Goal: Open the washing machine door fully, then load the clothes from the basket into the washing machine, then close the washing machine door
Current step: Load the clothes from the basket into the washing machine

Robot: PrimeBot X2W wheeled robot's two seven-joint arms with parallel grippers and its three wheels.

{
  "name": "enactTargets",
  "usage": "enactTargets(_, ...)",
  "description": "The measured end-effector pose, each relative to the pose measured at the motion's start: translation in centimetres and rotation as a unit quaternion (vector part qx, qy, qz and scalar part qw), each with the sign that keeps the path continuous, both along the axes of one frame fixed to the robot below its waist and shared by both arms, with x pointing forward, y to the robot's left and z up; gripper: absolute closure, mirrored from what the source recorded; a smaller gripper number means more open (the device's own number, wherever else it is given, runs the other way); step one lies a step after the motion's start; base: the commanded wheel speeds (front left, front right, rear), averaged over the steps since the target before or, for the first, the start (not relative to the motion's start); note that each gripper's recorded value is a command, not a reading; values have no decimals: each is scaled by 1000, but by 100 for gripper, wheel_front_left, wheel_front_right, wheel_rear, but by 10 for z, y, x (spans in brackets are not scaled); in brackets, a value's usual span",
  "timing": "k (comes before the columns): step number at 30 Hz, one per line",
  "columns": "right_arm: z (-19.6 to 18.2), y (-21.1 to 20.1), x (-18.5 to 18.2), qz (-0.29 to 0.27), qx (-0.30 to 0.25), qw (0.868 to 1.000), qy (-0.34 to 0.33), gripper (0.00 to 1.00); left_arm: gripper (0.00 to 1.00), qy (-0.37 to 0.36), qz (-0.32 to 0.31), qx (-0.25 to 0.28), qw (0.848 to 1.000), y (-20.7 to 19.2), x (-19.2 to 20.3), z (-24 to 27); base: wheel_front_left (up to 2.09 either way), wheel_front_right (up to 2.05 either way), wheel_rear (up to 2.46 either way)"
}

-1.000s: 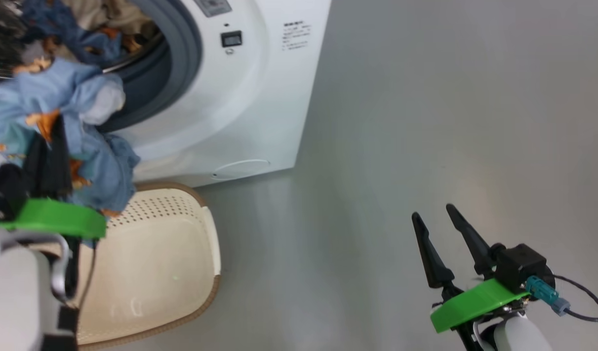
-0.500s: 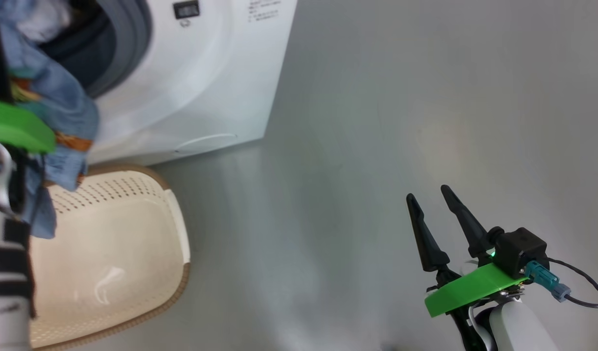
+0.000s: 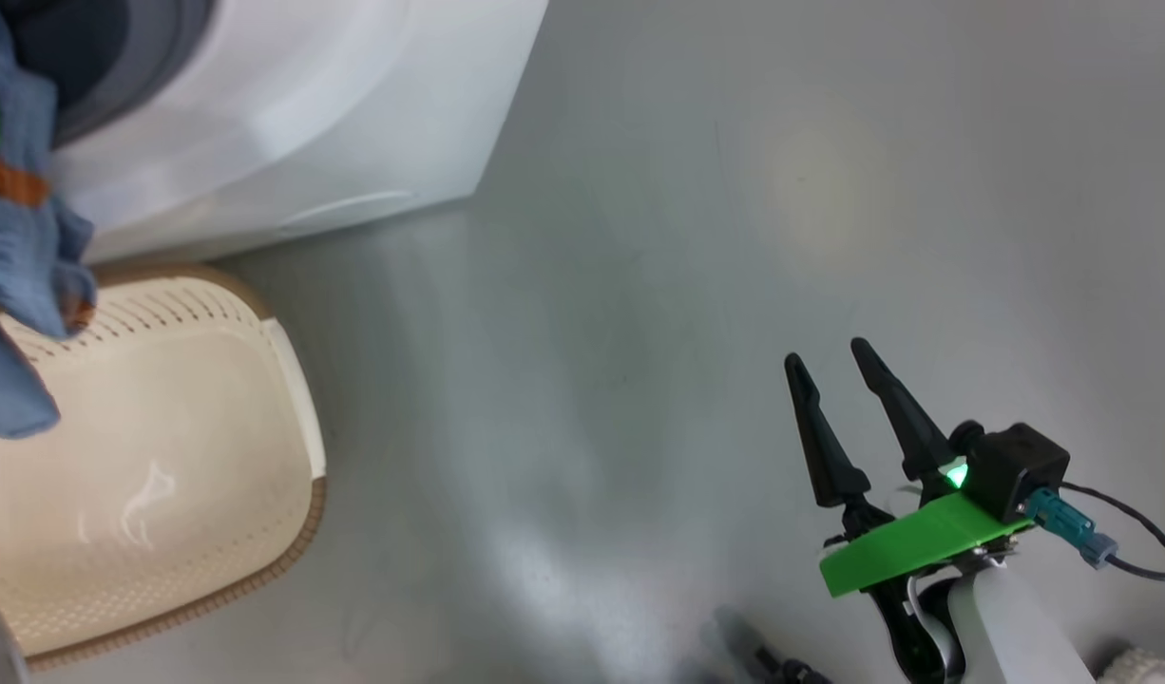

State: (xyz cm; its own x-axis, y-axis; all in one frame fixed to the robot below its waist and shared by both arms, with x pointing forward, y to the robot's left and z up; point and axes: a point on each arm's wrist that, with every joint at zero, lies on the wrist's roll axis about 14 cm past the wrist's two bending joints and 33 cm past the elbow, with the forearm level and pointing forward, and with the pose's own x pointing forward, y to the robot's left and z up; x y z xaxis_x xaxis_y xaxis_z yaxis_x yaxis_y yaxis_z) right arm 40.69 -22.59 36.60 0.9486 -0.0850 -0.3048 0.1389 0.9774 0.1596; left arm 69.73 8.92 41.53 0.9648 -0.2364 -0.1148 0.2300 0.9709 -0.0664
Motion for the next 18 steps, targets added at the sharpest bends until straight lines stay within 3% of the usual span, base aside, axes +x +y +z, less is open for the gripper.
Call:
enactTargets(11,-31,11,6,15,11,999,34,0,100,-15,-4,32,999,-4,32,-20,0,0,0)
enactTargets(18,-39,14,9,20,15,999,43,0,100,-89,0,30,996,-8,53,12,0,0,0)
